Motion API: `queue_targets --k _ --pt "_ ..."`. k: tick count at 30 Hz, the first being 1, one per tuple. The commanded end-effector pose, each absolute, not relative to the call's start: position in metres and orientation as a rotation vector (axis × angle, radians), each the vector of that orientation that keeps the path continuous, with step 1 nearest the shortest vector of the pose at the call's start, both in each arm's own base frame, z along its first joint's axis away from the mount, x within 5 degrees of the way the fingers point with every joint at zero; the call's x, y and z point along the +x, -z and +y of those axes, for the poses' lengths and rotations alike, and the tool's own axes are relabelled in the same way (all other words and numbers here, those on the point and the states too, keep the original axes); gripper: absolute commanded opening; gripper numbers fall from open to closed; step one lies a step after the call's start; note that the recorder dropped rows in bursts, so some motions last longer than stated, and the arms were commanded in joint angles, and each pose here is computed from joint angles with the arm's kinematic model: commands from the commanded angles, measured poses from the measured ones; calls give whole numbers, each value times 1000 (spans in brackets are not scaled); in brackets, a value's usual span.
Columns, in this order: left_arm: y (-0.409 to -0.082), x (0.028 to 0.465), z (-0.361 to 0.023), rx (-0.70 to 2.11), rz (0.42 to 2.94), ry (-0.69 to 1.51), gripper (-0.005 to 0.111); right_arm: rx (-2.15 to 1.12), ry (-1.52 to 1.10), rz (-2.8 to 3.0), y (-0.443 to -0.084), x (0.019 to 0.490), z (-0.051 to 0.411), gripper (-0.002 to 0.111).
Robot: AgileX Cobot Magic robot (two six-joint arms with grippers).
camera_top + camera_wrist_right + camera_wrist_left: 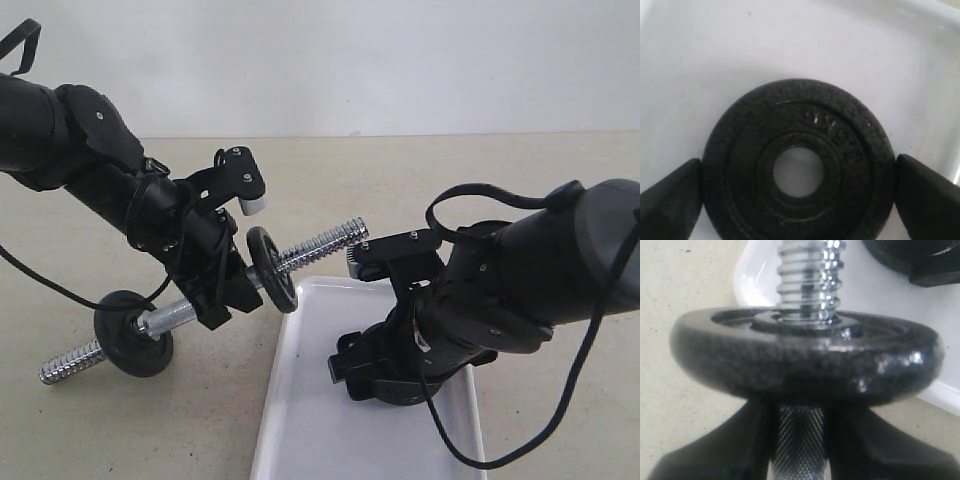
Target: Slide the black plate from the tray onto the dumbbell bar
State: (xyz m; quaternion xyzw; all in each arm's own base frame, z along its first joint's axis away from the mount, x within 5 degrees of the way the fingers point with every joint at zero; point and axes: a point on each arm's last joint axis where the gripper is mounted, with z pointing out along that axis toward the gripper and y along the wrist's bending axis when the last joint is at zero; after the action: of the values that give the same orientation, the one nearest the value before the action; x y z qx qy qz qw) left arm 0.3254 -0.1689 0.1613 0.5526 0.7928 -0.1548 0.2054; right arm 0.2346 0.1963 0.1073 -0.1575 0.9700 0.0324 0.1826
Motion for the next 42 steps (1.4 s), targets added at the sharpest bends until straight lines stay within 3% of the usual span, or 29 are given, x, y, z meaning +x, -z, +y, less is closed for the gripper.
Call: queue_targets --k 1,11,24,42 --pt "-183 325 -174 1458 2174 476 4 -387 56 2877 -84 222 181 0" --pt "-183 325 -174 1461 2175 480 4 -431 30 2852 -88 223 183 0" --pt "-191 322 -171 1494 2161 442 4 -472 -68 2614 -172 232 162 0" --pt "-190 322 -171 1511 2159 434 4 -585 -332 2368 -248 208 159 0"
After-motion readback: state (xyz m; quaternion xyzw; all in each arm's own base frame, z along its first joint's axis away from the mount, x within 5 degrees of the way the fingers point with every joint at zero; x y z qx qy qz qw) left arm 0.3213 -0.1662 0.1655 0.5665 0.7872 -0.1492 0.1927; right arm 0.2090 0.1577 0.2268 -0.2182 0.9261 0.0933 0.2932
